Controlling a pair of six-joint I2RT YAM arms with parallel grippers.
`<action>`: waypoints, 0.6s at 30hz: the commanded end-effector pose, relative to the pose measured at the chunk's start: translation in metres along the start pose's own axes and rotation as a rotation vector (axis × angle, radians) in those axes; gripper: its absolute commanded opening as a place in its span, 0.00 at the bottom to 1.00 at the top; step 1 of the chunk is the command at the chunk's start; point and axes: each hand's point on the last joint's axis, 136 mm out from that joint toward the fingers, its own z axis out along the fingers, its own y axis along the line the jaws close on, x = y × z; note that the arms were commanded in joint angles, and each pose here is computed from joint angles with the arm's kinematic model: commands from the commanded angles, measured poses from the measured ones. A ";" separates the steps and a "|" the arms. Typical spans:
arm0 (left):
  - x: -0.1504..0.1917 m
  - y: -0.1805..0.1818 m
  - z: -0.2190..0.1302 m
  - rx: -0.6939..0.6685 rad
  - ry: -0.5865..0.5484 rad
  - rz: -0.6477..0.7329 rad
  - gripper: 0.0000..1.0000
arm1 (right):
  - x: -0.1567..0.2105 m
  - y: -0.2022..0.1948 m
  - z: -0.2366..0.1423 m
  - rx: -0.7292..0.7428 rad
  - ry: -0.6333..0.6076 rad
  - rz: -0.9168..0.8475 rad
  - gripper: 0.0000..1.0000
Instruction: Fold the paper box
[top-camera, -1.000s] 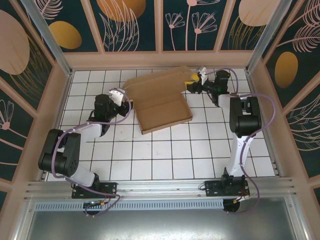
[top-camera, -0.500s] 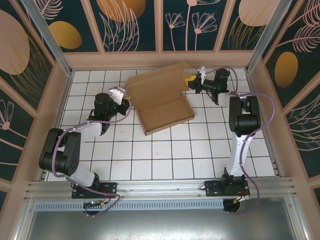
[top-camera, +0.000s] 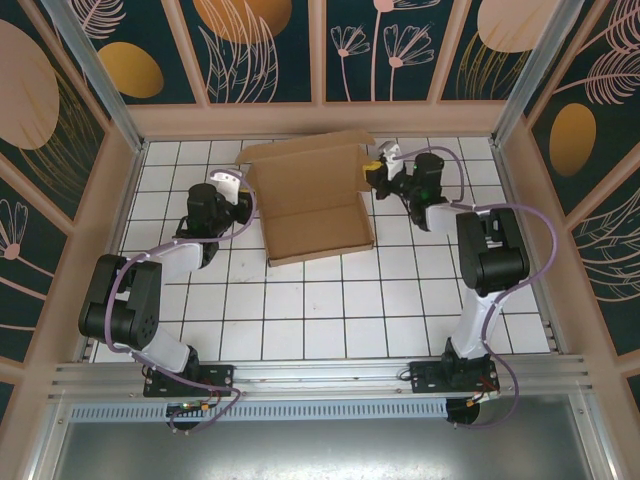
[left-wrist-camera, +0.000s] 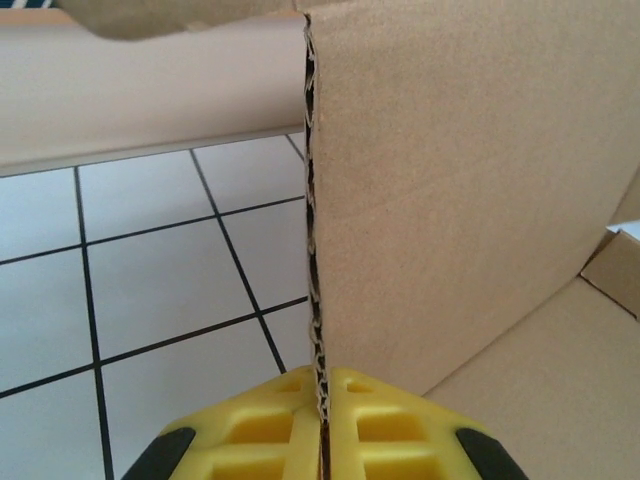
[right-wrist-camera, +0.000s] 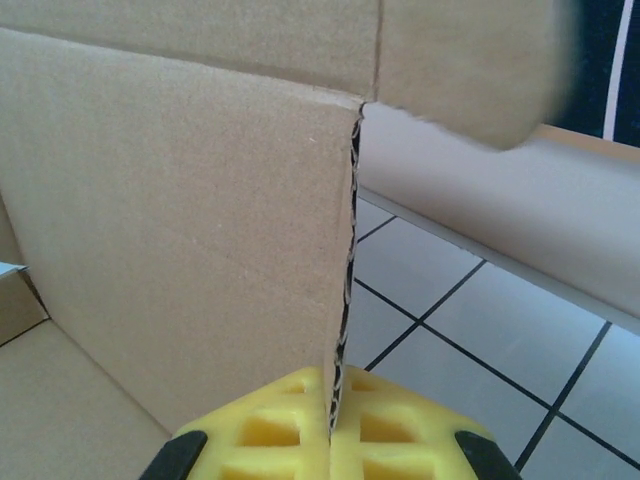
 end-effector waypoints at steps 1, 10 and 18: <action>-0.016 -0.007 0.001 0.023 -0.071 -0.045 0.10 | -0.015 0.010 0.002 0.169 -0.019 0.010 0.00; -0.006 -0.025 0.009 0.038 -0.053 -0.051 0.29 | -0.018 0.040 -0.002 0.297 -0.058 0.111 0.00; -0.006 -0.035 0.016 0.052 -0.054 -0.058 0.33 | -0.018 0.053 0.005 0.363 -0.076 0.181 0.00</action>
